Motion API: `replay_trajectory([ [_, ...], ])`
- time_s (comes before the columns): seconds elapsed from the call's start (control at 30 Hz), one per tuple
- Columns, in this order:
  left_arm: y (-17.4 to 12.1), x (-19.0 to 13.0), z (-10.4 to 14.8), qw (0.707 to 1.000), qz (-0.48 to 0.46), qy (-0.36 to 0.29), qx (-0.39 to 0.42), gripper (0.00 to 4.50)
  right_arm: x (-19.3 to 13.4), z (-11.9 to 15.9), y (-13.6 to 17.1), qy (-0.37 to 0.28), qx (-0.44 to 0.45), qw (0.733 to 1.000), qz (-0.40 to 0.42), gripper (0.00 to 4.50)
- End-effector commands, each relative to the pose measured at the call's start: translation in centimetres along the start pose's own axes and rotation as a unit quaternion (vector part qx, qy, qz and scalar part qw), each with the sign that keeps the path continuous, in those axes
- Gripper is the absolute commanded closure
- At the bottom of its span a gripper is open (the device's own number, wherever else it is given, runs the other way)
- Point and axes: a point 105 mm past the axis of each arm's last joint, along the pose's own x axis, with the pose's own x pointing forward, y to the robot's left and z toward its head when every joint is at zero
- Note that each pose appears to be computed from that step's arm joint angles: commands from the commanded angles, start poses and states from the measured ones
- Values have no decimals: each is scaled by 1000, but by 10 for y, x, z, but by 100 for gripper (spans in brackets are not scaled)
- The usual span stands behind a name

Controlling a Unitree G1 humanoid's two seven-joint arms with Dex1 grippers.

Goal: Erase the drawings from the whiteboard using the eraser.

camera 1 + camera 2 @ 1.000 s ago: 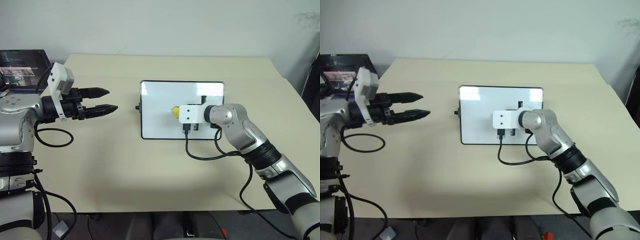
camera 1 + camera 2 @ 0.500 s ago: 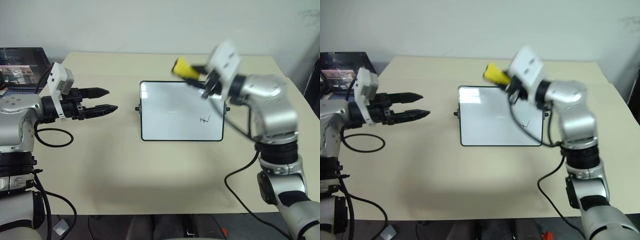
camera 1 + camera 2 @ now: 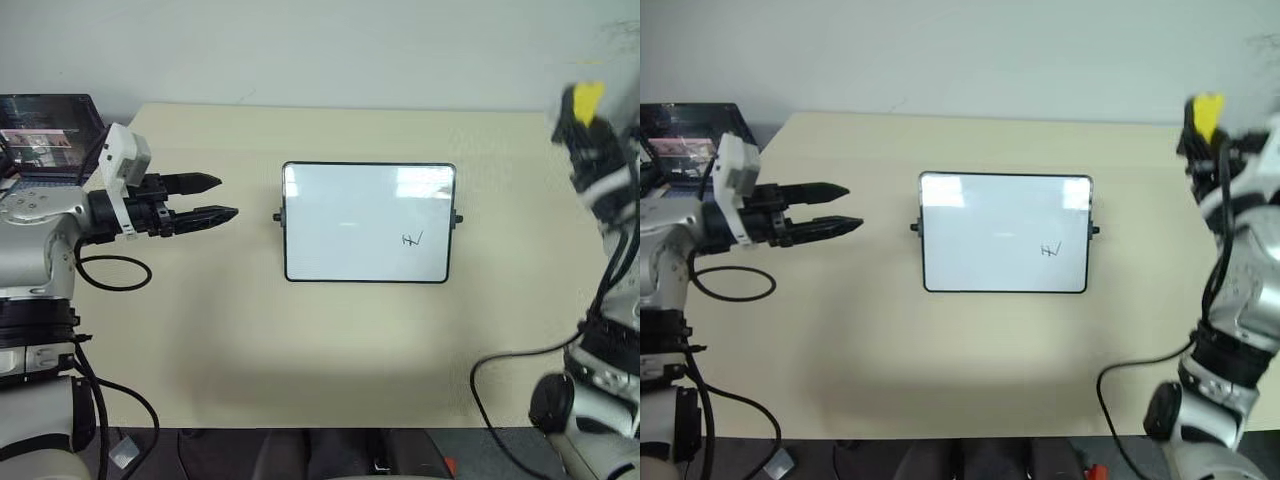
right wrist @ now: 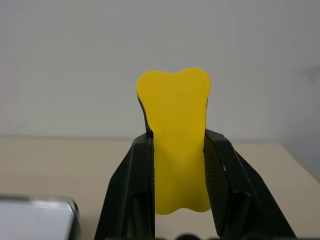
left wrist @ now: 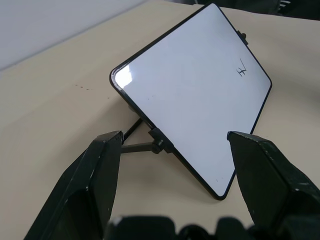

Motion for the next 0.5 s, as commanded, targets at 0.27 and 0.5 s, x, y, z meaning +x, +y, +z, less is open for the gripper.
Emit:
replay_trajectory([
  [0.27,0,0,13,1000,-3,-15,26,87,-41,-24,24,-2,-7,1000,-21,351],
  [0.5,0,-1,12,1000,-1,-14,25,87,-57,-53,44,42,13,999,-8,351],
])
